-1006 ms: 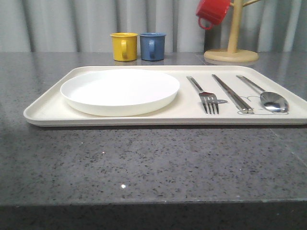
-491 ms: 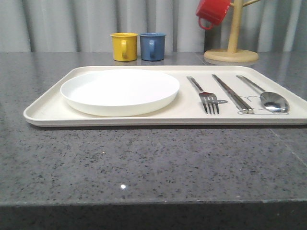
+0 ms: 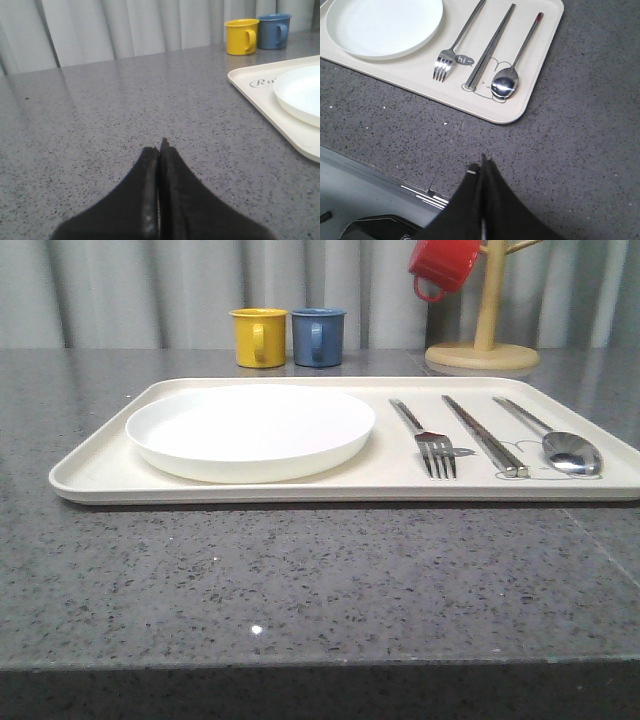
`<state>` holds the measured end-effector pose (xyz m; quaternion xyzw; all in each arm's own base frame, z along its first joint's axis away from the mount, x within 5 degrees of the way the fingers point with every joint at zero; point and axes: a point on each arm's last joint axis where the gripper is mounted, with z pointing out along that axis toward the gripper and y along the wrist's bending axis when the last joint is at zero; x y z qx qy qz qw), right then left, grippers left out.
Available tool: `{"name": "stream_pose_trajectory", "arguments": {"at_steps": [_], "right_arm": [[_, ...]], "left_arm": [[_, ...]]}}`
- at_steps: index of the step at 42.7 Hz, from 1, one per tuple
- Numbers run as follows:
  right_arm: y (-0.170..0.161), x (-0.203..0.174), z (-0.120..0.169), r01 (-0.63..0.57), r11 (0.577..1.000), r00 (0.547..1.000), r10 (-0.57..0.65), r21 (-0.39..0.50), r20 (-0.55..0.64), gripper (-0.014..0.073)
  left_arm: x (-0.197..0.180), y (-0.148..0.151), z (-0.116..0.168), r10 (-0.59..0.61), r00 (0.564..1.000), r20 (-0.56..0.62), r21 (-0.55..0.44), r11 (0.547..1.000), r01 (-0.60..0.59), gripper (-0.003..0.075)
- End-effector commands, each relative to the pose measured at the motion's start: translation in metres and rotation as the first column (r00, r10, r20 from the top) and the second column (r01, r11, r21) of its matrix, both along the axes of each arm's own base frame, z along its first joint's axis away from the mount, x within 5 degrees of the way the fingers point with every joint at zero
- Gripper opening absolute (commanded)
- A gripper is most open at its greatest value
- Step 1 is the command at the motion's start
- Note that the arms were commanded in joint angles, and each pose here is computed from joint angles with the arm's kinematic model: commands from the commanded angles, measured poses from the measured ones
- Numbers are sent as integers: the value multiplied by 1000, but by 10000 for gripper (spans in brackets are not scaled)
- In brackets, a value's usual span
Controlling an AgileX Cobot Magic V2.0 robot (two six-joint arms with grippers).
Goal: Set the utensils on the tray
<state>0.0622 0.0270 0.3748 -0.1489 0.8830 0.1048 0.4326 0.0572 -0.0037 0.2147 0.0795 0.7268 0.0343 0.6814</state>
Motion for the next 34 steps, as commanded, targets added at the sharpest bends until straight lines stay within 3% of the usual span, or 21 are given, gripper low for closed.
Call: {"name": "stream_pose_trajectory", "arguments": {"at_steps": [1, 34], "right_arm": [[0, 2, 11, -2, 1000, 997, 1, 13, 78, -66], [0, 2, 10, -3, 1000, 997, 2, 11, 74, -66]], "left_arm": [[-1, 1, 11, 21, 986, 163, -20, 1000, -18, -20], [-4, 3, 1, 55, 974, 218, -73, 997, -40, -20]]}}
